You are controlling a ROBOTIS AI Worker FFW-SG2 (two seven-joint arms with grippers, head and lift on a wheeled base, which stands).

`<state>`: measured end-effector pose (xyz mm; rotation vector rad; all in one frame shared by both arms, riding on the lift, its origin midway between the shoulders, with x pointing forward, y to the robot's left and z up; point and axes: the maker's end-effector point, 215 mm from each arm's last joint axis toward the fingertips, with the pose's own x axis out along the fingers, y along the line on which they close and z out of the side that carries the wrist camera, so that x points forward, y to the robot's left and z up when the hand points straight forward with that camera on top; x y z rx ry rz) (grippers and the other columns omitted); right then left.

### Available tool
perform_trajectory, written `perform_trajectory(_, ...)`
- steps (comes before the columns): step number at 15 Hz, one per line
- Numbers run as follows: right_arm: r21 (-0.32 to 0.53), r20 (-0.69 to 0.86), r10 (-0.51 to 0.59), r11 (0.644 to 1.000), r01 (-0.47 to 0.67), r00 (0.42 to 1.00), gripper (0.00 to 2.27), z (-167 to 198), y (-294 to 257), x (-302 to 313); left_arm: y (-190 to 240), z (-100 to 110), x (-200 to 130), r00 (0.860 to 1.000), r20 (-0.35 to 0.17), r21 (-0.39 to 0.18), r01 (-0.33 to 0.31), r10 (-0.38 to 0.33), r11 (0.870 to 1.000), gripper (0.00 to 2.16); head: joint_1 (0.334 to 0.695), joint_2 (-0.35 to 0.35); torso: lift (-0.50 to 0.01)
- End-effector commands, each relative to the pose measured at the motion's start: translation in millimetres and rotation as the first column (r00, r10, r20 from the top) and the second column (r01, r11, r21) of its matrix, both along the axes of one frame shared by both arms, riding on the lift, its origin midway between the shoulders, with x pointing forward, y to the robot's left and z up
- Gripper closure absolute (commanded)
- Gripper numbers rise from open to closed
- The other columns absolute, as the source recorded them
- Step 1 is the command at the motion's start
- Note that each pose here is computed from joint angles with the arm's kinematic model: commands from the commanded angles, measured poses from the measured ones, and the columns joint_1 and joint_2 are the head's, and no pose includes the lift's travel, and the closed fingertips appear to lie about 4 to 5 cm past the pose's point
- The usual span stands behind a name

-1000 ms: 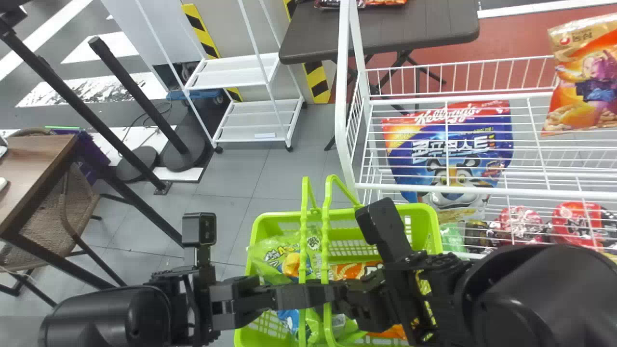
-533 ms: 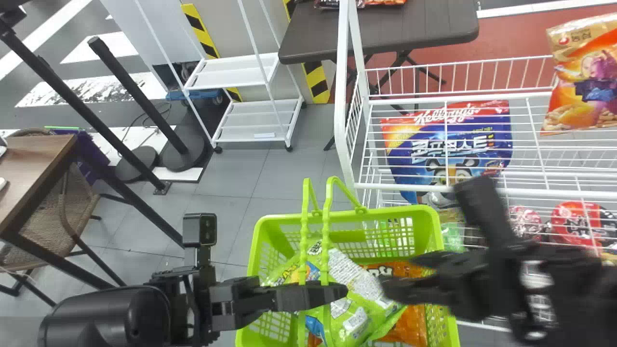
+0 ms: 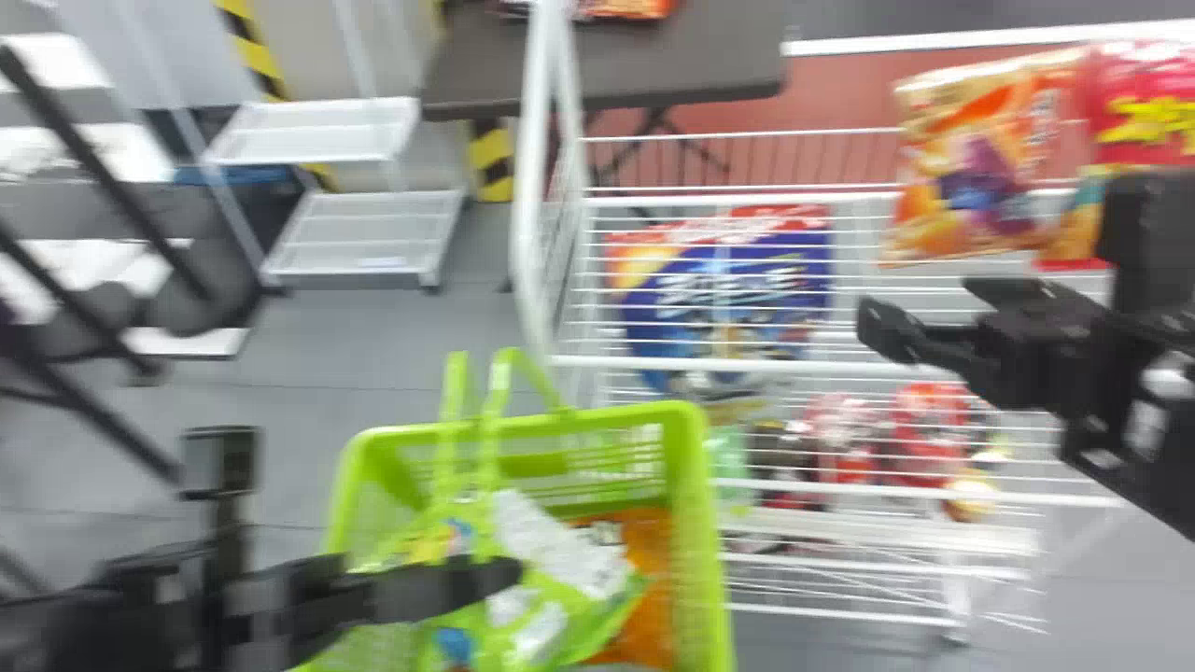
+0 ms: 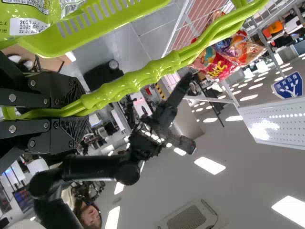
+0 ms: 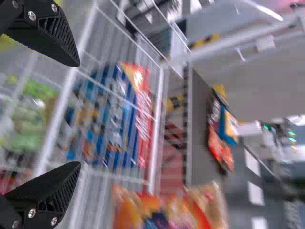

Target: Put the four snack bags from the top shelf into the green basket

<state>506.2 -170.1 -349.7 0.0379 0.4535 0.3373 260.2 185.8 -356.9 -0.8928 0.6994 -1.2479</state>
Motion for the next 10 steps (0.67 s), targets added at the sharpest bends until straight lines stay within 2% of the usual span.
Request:
perform_trajectory(1, -0.055, 0.034, -0.076, 0.995, 0.078, 0.997, 0.08, -1, -37, 38, 1, 2, -1, 1.000, 0.000, -0.008, 0.000, 0.000, 1.000, 2.15, 0.695, 0.032, 0.000)
perform_trajectory(4, -0.063, 0.010, -0.155, 0.986, 0.156, 0.988, 0.08, -16, -80, 81, 5, 1, -2, 1.000, -0.004, -0.012, -0.013, 0.013, 1.000, 2.15, 0.695, -0.041, 0.000)
perform_trajectory(5, -0.056, 0.011, -0.178, 0.982, 0.178, 0.984, 0.08, -20, -93, 96, 5, 2, -1, 1.000, 0.001, -0.013, -0.014, 0.014, 1.000, 2.15, 0.695, -0.041, 0.000)
perform_trajectory(8, -0.043, 0.069, -0.207, 0.977, 0.210, 0.976, 0.09, -17, -109, 131, 6, 0, -1, 1.000, -0.003, -0.012, -0.015, 0.015, 1.000, 2.15, 0.695, -0.090, 0.000)
perform_trajectory(10, -0.044, 0.044, -0.207, 0.977, 0.209, 0.977, 0.09, -27, -113, 151, 6, -1, -1, 1.000, -0.008, -0.015, -0.018, 0.018, 1.000, 2.15, 0.695, -0.106, 0.000)
